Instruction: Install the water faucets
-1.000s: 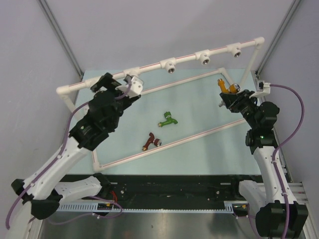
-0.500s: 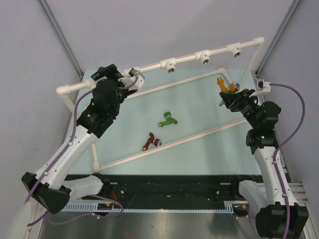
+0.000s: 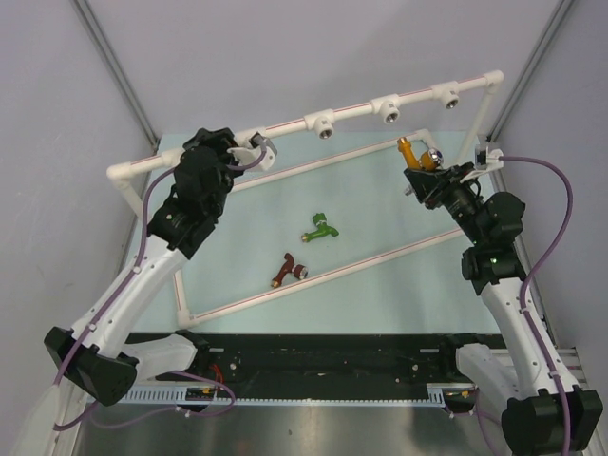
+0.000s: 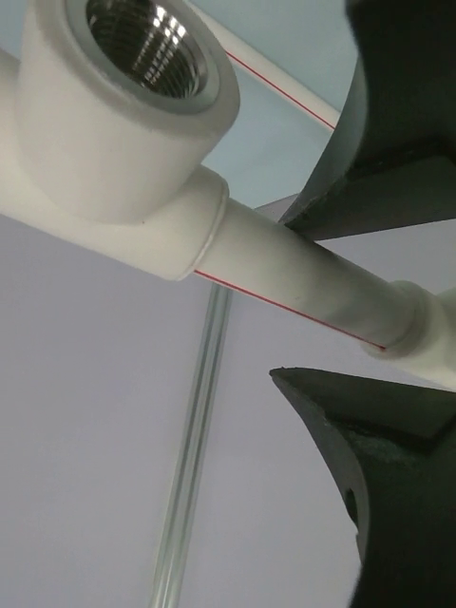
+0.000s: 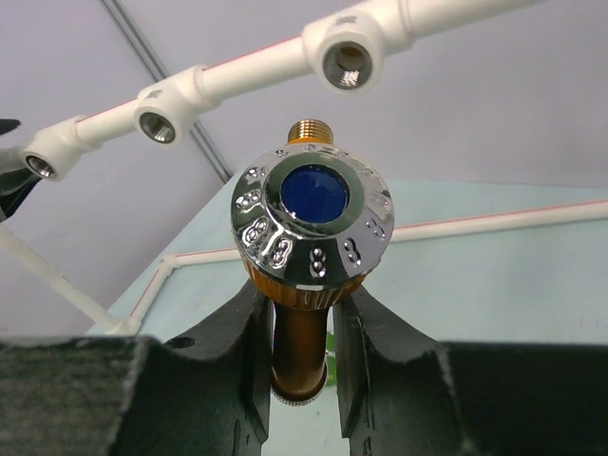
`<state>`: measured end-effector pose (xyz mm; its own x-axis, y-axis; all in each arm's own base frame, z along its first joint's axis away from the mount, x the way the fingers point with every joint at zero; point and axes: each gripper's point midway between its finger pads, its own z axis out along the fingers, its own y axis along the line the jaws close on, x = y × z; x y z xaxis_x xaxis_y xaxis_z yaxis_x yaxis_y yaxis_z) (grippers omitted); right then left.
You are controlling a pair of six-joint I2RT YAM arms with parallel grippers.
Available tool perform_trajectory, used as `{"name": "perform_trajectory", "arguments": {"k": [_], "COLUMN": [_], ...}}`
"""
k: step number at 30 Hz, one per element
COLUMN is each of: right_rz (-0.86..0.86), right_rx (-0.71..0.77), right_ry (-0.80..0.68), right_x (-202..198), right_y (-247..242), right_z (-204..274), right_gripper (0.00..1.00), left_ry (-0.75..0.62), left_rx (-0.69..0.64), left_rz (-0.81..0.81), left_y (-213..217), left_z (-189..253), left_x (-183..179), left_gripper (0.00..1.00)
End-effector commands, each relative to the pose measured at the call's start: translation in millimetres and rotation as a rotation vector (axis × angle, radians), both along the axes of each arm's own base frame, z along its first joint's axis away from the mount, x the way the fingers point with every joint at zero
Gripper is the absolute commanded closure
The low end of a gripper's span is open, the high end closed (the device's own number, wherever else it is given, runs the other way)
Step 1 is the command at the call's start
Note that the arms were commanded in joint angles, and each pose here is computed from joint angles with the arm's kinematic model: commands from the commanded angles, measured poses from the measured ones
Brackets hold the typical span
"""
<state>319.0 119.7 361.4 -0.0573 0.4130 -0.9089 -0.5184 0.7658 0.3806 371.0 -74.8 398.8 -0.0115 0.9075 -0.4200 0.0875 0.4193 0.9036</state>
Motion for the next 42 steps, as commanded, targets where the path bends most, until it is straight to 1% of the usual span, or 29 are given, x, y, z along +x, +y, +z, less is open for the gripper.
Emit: {"name": "perform_trajectory", "arguments": {"k": [1, 2, 3, 5, 6, 8, 9, 11, 12, 13, 14, 18, 19, 20, 21, 23, 25, 30, 36, 39, 41, 42], "right_rz": [-0.08, -0.088, -0.095, -0.115, -0.124, -0.162, -0.186, -0.2, -0.229, -0.247, -0.269, -0.461, -0.474, -0.509, -0.457, -0.439, -0.412, -0.321, -0.33, -0.32, -0.315, -0.296], "right_rx": [-0.046, -0.061, -0.066, -0.085, -0.097, -0.116, -0.148, -0.175, -0.2, -0.21, -0.219, -0.252, -0.256, -0.259, -0.262, -0.242, -0.258, -0.32, -0.39, -0.396, -0.429, -0.433], "right_ry": [-0.207, -0.217, -0.222, -0.236, -0.246, -0.245, -0.255, -0.268, -0.279, -0.281, -0.279, -0.239, -0.23, -0.223, -0.229, -0.228, -0.236, -0.231, -0.225, -0.211, -0.228, -0.201], "right_x": [-4, -3, -3, 0, 0, 6, 10, 12, 15, 16, 18, 29, 30, 33, 34, 35, 38, 46, 59, 65, 68, 73], "right_y": [-2, -2, -2, -2, -2, -5, -7, -7, -11, -14, -17, -57, -63, -80, -76, -86, -97, -96, -109, -111, -112, -111], "right_z": [54, 55, 55, 55, 56, 53, 52, 51, 51, 51, 50, 45, 43, 43, 41, 42, 41, 39, 45, 46, 52, 44], "right_gripper": [1.0, 1.0, 1.0, 1.0, 1.0, 1.0, 1.0, 1.0, 1.0, 1.0, 1.0, 1.0, 1.0, 1.0, 1.0, 1.0, 1.0, 1.0, 1.0, 1.0, 1.0, 1.0], "left_ry": [-0.049, -0.049, -0.052, -0.053, -0.055, -0.061, -0.061, -0.062, -0.059, -0.059, -0.054, -0.033, -0.027, -0.024, -0.02, -0.019, -0.016, -0.012, -0.01, -0.008, -0.008, -0.009], "left_rx": [0.021, 0.024, 0.02, 0.015, 0.01, 0.006, 0.007, 0.006, 0.006, 0.005, 0.007, 0.014, 0.016, 0.017, 0.019, 0.02, 0.016, 0.018, 0.018, 0.021, 0.023, 0.022], "left_rz": [-0.042, -0.045, -0.053, -0.063, -0.068, -0.068, -0.069, -0.071, -0.071, -0.071, -0.071, -0.071, -0.071, -0.072, -0.072, -0.069, -0.074, -0.077, -0.081, -0.082, -0.082, -0.08], "left_y": [-2, -2, -3, -5, -5, -4, -4, -4, -3, -3, -4, -5, -5, -6, -6, -5, -6, -6, -8, -8, -8, -8], "left_z": [11, 11, 11, 12, 13, 16, 16, 17, 17, 17, 15, 10, 8, 7, 6, 6, 6, 5, 4, 3, 3, 3], "left_x": [2, 2, 2, 0, -1, -3, -4, -5, -6, -6, -5, -4, -3, -3, -3, -3, -3, -3, -4, -3, -3, -3], "left_gripper": [0.46, 0.49, 0.56, 0.63, 0.69, 0.75, 0.8, 0.87, 0.95, 0.98, 1.0, 1.0, 1.0, 1.0, 1.0, 1.0, 1.0, 1.0, 1.0, 1.0, 1.0, 1.0]}}
